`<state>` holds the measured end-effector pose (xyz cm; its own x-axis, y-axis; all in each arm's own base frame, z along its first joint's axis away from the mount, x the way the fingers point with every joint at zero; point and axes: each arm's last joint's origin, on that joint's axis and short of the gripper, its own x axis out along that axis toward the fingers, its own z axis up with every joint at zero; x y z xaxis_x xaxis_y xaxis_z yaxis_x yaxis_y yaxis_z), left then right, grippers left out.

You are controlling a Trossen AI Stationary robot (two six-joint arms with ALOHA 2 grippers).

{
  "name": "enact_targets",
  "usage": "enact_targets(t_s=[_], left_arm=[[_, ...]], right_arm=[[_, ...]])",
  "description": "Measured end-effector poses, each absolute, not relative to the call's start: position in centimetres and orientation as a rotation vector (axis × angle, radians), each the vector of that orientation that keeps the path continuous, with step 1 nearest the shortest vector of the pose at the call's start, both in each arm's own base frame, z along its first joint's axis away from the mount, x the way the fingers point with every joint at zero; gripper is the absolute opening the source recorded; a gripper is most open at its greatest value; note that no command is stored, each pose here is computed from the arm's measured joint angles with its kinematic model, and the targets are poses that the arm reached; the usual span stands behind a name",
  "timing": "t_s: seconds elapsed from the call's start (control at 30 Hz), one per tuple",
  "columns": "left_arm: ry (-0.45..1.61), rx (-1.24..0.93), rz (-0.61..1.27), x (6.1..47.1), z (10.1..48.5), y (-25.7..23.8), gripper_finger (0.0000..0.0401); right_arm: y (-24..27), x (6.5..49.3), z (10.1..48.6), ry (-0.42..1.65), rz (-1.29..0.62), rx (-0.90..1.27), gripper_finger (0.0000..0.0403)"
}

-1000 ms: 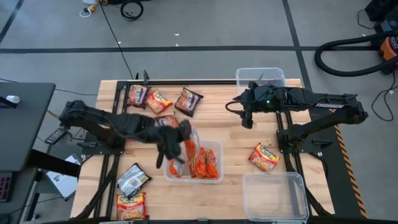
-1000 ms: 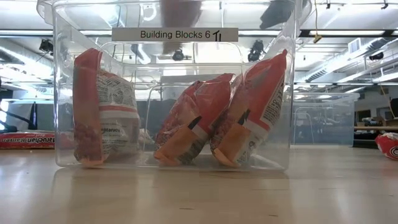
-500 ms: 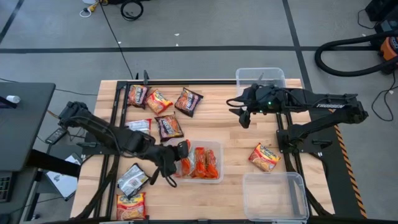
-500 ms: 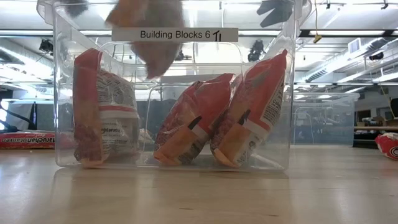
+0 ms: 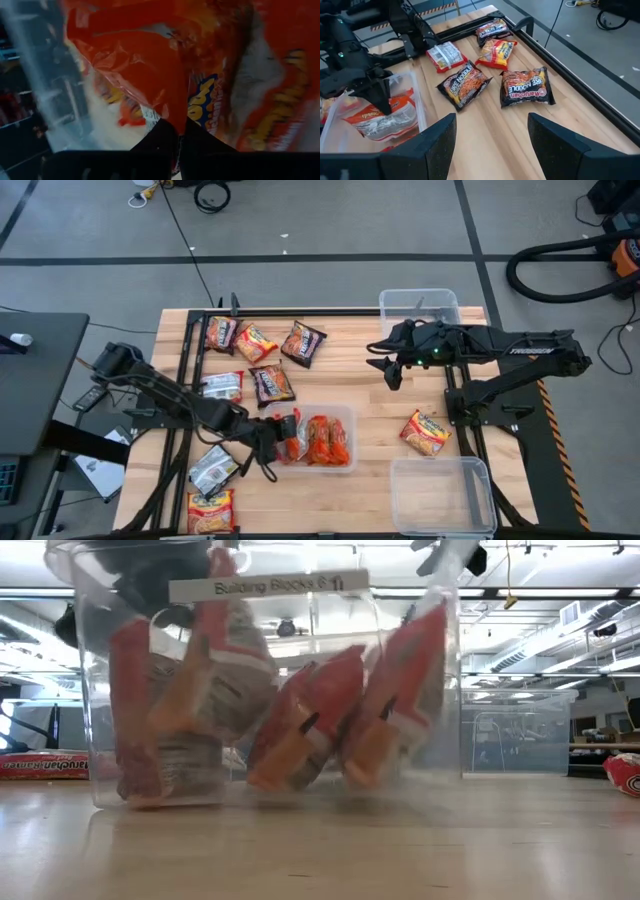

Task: Sort Maruchan noodles
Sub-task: Put the orange noodle pack into the bottom left transparent bin, then adjust the bottom left transparent bin

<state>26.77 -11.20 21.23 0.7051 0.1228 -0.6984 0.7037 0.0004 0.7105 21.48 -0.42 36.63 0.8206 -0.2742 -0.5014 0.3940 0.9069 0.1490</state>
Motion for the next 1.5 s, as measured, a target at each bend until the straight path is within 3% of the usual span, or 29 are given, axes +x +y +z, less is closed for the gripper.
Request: enact_targets(t_s=[0.6,0.83,1.0,1.3,1.5], left_arm=[[0.670,1.343,-0.454,27.7,22.8,-11.6,0.0103],[0.622,1.214,-0.488,28.5,26.2,-12.3,0.0109],[0.684,1.215,-0.455,28.2,27.9,-12.1,0.0110],[1.038,0.669,-0.295,21.9,30.7,-9.8,0.0087],[1.203,0.312,-0.386,19.6,30.2,-11.2,0.0078]], right_arm=[[-0.4,21.6,36.7,0.471,-0.366,0.296,0.0250],[-0.4,21.7,36.5,0.492,-0.343,0.311,0.0250],[1.2,23.5,34.8,0.613,-0.217,0.264,0.0250],[4.9,28.0,29.4,0.860,-0.084,0.152,0.0250],[5.3,29.5,26.7,0.983,-0.015,0.065,0.0250]])
